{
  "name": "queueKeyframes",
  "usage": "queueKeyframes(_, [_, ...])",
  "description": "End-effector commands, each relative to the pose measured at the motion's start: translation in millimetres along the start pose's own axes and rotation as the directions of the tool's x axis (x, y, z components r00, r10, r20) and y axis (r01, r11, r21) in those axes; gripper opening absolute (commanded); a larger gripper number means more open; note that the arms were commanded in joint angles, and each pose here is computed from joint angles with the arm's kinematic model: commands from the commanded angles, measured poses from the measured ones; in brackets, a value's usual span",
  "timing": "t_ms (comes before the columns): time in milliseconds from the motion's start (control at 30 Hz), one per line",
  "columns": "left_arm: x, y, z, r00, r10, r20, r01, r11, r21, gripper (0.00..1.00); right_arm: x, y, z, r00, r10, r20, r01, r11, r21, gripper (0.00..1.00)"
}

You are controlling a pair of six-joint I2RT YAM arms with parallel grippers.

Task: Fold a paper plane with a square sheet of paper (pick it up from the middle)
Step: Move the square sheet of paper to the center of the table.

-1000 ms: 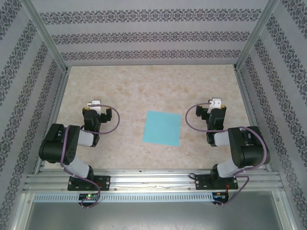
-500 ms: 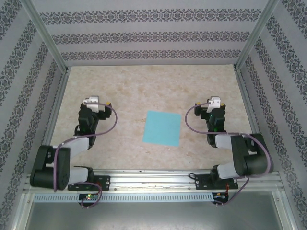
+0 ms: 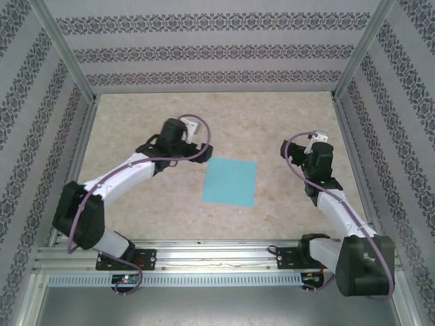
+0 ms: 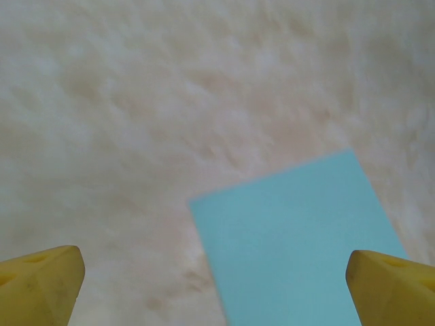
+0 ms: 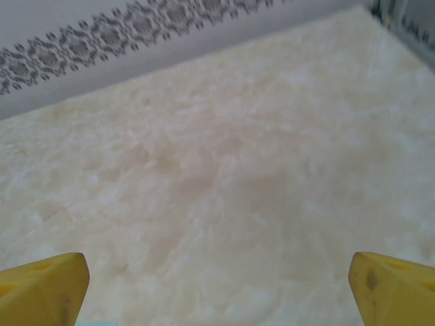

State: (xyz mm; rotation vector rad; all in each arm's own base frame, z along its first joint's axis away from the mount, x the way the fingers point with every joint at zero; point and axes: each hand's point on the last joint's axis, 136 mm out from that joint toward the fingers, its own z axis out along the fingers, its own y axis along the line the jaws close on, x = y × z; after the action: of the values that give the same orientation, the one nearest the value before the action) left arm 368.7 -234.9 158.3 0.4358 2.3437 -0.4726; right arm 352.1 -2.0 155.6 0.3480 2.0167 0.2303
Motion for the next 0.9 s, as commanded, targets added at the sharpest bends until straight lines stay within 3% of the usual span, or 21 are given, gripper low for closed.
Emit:
queueKeyframes(0, [50, -28, 8, 0.956, -0.113, -0.272, 0.122, 0.992, 0.017, 0.99, 27, -14, -5, 0.977, 0.188, -0.103, -0.184, 0.981, 0.055, 0.98])
queueKeyframes(233, [42, -92, 46, 0.923, -0.182, -0.338, 0.248, 0.955, 0.163, 0.99, 44, -26, 2, 0.944, 0.246, -0.219, -0.220, 0.966, 0.134, 0.98])
queueKeyframes(367, [48, -111, 68, 0.914, -0.152, -0.376, 0.227, 0.960, 0.162, 0.99, 46, -18, -1, 0.943, 0.209, -0.259, -0.190, 0.977, 0.095, 0.98])
queueKeyframes(567, [67, -108, 91, 0.879, -0.162, -0.448, 0.228, 0.969, 0.097, 0.99, 42, -15, -12, 0.945, 0.219, -0.242, -0.207, 0.975, 0.076, 0.98])
queueKeyframes(867, [96, -90, 98, 0.846, -0.172, -0.505, 0.205, 0.979, 0.010, 0.99, 39, -3, -27, 0.945, 0.228, -0.234, -0.232, 0.973, 0.013, 0.98])
